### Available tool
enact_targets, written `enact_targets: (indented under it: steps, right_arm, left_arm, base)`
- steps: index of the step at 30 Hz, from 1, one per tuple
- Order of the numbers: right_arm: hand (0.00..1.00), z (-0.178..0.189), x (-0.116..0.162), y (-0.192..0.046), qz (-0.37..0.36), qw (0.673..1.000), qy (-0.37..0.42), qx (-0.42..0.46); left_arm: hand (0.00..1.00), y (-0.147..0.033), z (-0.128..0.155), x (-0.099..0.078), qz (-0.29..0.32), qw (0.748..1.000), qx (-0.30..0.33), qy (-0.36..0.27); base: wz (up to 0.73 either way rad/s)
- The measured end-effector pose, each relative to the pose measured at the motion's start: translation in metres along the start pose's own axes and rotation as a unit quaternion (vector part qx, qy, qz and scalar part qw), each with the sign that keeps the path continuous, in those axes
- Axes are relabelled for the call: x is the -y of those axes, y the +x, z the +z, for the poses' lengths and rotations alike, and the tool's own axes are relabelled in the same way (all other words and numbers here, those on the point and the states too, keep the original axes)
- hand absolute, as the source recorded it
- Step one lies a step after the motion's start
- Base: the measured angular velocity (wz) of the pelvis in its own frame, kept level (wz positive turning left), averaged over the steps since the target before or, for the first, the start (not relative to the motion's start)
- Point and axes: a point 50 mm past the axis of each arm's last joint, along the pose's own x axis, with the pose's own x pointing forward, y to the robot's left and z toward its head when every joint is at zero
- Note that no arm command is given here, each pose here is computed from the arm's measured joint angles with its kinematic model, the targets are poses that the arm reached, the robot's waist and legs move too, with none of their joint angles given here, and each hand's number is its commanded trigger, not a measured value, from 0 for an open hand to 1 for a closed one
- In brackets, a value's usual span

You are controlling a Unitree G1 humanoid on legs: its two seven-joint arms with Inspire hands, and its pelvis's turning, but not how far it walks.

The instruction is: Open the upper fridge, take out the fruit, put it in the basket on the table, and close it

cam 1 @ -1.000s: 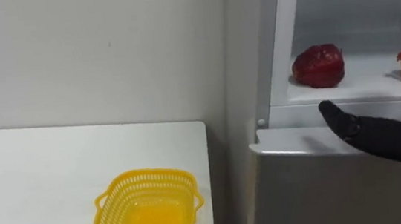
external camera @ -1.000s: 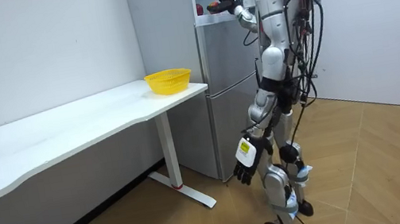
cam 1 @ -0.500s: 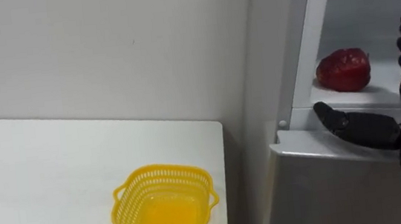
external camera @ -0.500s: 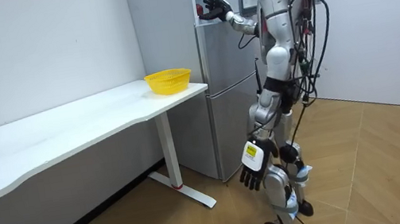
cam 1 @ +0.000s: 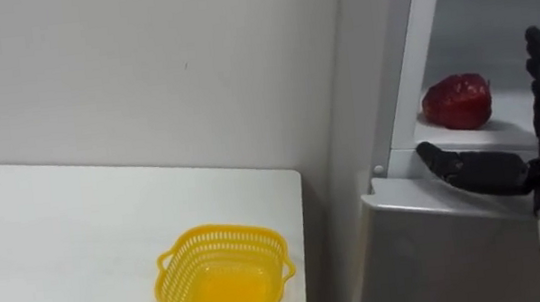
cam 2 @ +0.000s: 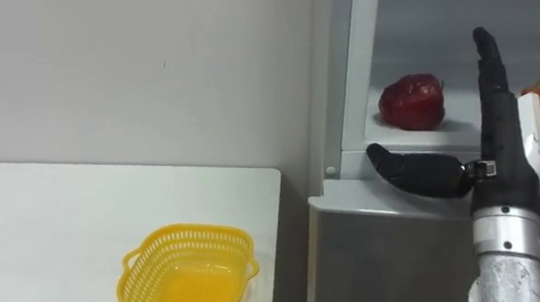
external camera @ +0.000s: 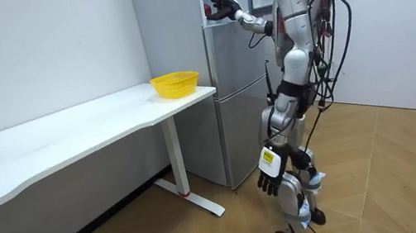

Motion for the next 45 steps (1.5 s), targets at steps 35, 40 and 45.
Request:
enact_targets:
  steps: [35, 40, 45]
  right_arm:
    - [0.0, 0.028, 0.007, 0.029, -0.042, 0.989, 0.143, 0.009]
    - [0.0, 0.028, 0.007, 0.029, -0.045, 0.989, 0.143, 0.01]
    - [0.0, 0.028, 0.007, 0.03, -0.046, 0.987, 0.151, 0.006]
  left_arm:
    - [0.0, -0.003, 0.003, -0.011, 0.011, 1.0, 0.02, 0.004]
    - [0.0, -0.003, 0.004, -0.013, 0.02, 1.0, 0.022, 0.004]
    - [0.0, -0.003, 0.005, -0.014, 0.031, 0.999, 0.023, 0.004]
  base:
    - [0.01]
    - [0.0]
    - [0.0]
